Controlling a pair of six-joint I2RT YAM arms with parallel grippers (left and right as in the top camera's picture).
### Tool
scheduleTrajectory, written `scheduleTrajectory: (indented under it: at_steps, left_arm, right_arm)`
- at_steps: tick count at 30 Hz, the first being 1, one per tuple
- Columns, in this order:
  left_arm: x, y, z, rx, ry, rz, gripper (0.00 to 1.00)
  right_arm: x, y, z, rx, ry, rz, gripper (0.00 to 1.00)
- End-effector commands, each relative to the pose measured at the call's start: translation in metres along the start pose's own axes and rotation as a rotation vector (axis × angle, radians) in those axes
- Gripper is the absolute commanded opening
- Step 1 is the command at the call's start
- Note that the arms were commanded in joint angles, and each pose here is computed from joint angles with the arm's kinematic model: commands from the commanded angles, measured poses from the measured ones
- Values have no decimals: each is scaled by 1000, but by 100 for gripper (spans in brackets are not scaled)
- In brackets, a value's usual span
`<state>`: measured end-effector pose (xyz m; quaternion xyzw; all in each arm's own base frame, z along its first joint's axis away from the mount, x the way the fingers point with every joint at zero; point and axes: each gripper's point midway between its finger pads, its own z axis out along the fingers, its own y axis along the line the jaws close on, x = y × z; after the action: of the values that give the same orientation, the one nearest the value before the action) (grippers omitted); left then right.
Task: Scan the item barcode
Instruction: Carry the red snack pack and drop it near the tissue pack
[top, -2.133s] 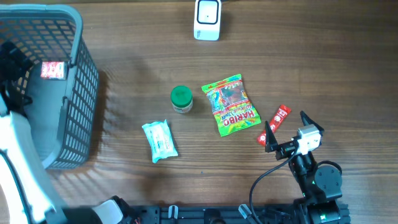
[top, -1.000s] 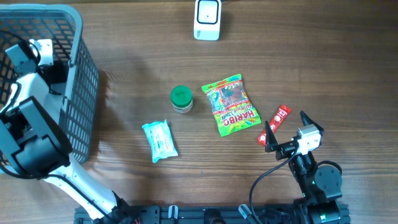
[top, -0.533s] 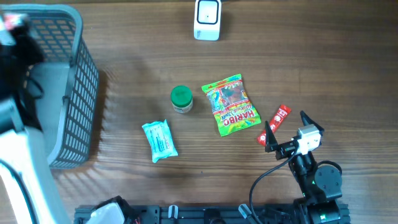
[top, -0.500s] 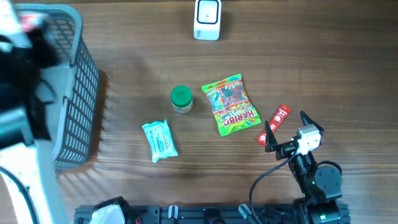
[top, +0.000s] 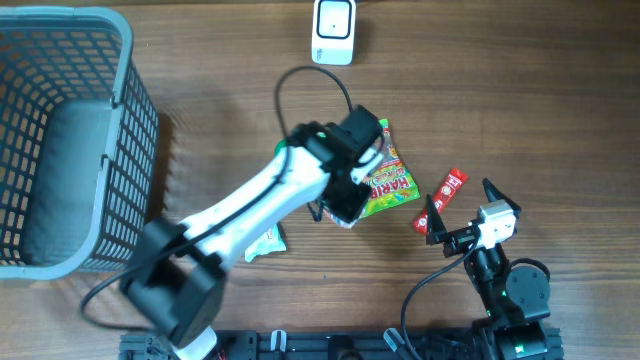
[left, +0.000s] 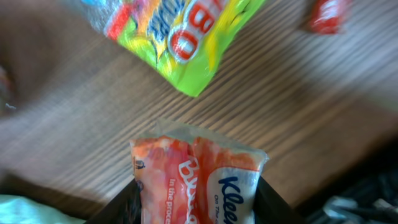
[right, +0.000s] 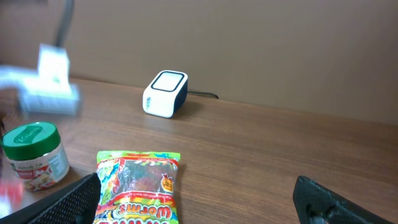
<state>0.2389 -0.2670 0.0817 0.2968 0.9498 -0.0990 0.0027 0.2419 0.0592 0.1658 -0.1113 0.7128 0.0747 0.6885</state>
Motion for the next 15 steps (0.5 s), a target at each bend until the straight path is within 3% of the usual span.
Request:
scheduleTrajectory:
  at_steps: [1,4,5,6,15]
  left_arm:
    - [9,14,45,-71,64,-176,40]
    - [21,19,85,-37,36,-263,47]
    - [25,20,90,-32,41,-264,66]
    - [27,20,91,-35,48,-262,100]
    - [3,10,46,3,-116,-227,100]
  right_arm:
    - [-1,0,0,4,-4,-3,100]
    - [-1,0,0,4,-4,-3,100]
    - [-1,0,0,4,-4,-3,100]
    - [-1,0,0,4,-4,-3,100]
    - [-1,0,0,4,-4,-3,100]
